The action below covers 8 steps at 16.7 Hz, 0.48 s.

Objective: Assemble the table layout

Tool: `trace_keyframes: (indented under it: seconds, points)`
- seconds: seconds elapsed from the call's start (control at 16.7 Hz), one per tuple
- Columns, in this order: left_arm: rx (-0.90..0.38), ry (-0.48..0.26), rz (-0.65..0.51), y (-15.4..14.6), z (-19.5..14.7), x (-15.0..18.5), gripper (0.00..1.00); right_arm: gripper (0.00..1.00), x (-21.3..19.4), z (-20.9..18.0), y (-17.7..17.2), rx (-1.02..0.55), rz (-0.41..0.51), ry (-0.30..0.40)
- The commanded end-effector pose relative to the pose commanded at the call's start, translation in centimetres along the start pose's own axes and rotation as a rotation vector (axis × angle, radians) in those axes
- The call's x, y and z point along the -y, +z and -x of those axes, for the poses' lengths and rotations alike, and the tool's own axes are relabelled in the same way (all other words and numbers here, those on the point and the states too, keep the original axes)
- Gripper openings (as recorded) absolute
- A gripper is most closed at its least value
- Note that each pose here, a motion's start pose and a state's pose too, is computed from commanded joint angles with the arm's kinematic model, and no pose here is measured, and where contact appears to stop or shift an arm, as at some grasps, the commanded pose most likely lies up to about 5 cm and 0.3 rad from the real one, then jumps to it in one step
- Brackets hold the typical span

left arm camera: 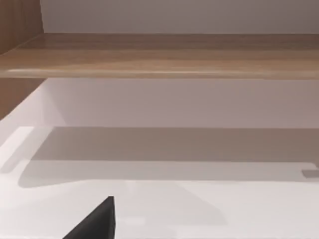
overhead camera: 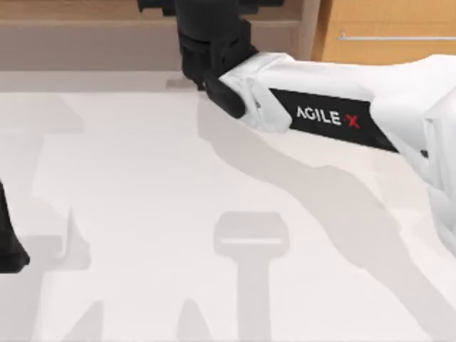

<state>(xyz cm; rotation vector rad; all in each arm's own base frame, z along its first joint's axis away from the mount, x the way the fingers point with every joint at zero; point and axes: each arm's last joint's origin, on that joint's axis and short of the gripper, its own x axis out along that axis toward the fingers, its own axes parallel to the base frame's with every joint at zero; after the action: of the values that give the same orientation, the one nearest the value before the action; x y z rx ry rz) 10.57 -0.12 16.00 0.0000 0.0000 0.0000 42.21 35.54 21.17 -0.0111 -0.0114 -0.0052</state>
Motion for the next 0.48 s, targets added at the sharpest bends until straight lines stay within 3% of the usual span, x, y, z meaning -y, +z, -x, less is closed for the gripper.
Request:
trace_keyframes:
  seconds: [0.48]
  points:
    - [0.0, 0.0, 0.0, 0.0, 0.0, 0.0, 1.0, 0.0, 0.0, 2.7, 1.0, 0.001, -0.001, 0.002]
